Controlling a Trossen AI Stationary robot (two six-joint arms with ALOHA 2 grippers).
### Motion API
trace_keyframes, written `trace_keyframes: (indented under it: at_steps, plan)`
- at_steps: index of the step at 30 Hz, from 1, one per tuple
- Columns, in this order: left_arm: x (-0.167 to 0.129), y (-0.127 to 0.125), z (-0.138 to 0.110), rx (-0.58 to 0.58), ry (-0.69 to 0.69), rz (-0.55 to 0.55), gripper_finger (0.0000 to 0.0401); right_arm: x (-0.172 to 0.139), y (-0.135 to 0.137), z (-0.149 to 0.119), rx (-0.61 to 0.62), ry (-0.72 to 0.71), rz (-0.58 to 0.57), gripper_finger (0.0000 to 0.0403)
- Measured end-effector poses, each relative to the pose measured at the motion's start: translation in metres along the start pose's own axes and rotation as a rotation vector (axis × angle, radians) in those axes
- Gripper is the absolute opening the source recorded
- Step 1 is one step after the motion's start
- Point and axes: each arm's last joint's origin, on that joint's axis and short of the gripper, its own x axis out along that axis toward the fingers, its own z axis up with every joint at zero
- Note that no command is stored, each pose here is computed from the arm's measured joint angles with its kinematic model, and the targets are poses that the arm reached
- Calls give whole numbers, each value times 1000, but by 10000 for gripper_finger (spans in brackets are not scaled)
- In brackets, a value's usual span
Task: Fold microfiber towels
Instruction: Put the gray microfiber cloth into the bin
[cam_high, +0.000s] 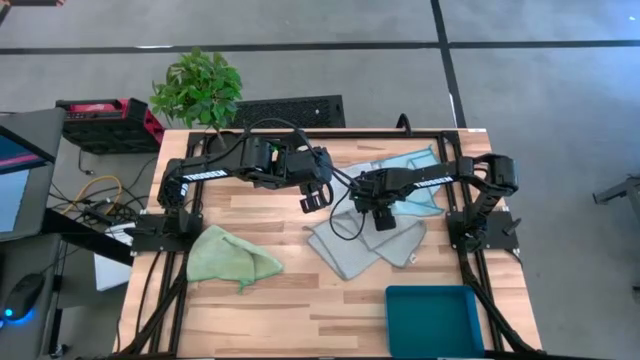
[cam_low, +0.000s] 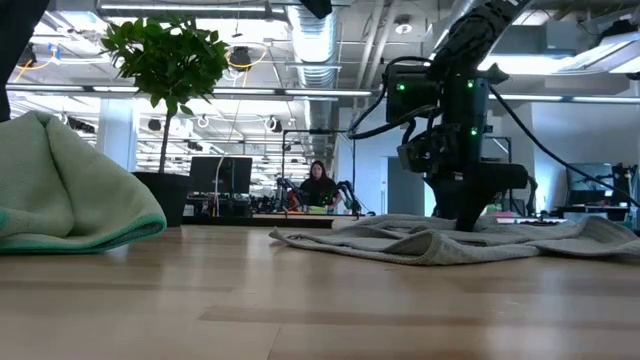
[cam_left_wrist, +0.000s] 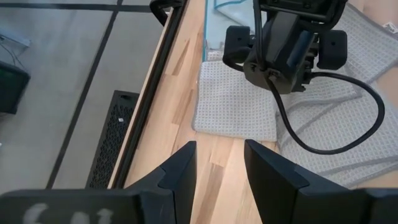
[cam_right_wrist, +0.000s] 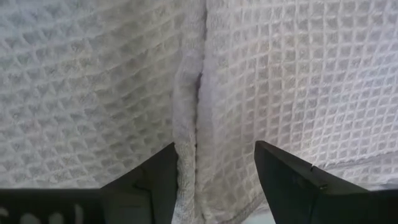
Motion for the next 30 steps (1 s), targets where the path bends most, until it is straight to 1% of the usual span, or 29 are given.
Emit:
trace_keyframes:
  at_steps: [11, 15, 18, 22, 26, 30]
  plan:
    - [0, 0, 0, 2, 4, 1, 128, 2, -12, -4, 52, -12, -1, 225]
    - [0, 0, 0, 2, 3, 0, 128, 3, -15, -3, 59, -51, 49, 225]
    - [0, 0, 0, 2, 3, 1, 128, 3, -19, -1, 74, -80, 31, 223]
    - [0, 0, 0, 2, 3, 1, 128, 4, -25, -2, 68, -101, 36, 209]
    - [0, 0, 0, 2, 3, 1, 128, 10, -25, -4, 28, -102, 104, 192]
    - [0, 0, 0, 2, 3, 1, 128, 16, -25, -2, 24, -84, 120, 179]
